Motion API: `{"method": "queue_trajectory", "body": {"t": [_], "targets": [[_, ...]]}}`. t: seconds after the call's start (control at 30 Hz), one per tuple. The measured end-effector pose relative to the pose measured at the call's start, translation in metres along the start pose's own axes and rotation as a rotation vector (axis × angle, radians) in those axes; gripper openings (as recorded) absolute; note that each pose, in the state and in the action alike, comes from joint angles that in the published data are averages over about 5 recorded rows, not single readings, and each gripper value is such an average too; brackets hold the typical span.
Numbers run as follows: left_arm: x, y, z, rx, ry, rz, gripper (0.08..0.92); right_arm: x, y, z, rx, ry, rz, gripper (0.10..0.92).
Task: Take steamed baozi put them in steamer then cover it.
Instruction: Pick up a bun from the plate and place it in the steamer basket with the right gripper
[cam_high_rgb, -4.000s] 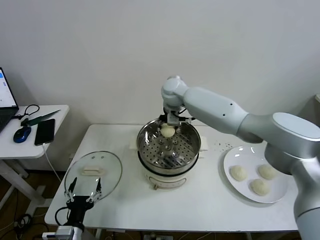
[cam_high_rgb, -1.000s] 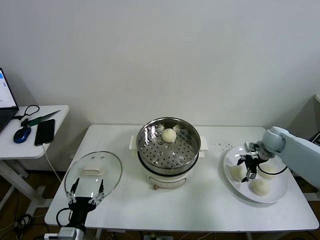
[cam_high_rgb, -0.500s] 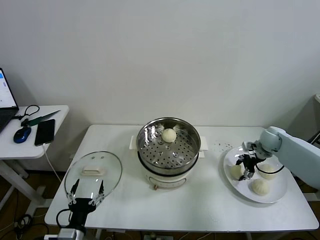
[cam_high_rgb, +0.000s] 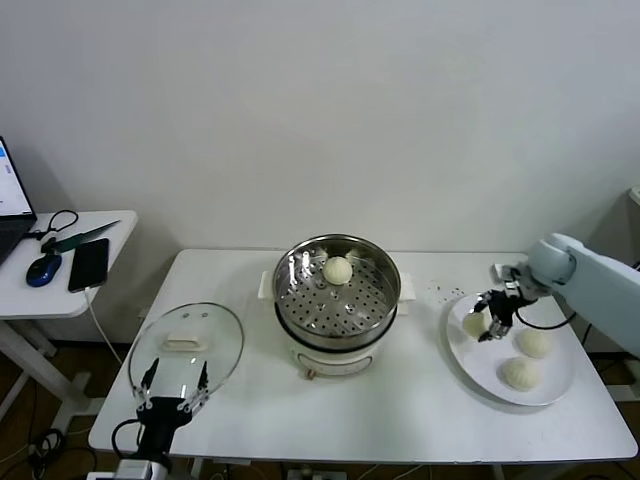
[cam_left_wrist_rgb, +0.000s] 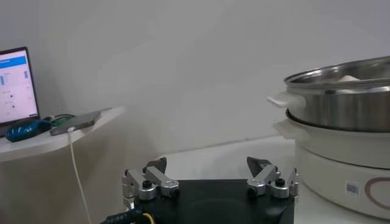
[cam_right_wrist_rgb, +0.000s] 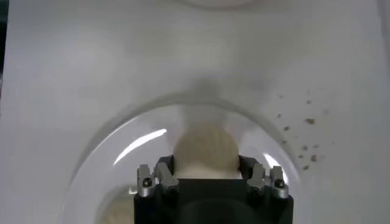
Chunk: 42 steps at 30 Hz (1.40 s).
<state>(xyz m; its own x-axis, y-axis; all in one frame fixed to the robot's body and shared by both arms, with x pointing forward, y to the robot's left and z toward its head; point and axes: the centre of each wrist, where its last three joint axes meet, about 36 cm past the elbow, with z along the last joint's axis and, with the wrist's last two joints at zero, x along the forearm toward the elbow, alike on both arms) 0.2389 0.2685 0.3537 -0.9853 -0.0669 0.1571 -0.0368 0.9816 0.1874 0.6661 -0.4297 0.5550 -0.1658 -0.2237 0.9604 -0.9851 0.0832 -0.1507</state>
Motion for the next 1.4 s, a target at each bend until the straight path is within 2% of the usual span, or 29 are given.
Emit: {"method": "queue_trajectory", "body": {"t": [0.27, 0.53, 0.73, 0.97, 1.4], "targets": [[0.0, -0.005, -0.005, 0.009, -0.013, 0.013, 0.823, 0.073, -0.039, -0.081, 0.064, -0.079, 0.077, 0.679], [0.004, -0.006, -0.009, 0.009, -0.013, 0.023, 0.823, 0.091, -0.055, -0.174, 0.127, -0.142, 0.088, 0.679], [0.009, -0.003, -0.008, 0.005, -0.012, 0.027, 0.823, 0.076, -0.054, -0.24, 0.177, -0.16, 0.061, 0.679], [0.01, -0.002, -0.009, 0.007, -0.013, 0.029, 0.823, 0.039, -0.043, -0.301, 0.233, -0.153, 0.022, 0.679], [0.007, 0.0, -0.009, 0.002, -0.013, 0.026, 0.823, -0.04, -0.013, -0.349, 0.289, -0.124, -0.064, 0.679]]}}
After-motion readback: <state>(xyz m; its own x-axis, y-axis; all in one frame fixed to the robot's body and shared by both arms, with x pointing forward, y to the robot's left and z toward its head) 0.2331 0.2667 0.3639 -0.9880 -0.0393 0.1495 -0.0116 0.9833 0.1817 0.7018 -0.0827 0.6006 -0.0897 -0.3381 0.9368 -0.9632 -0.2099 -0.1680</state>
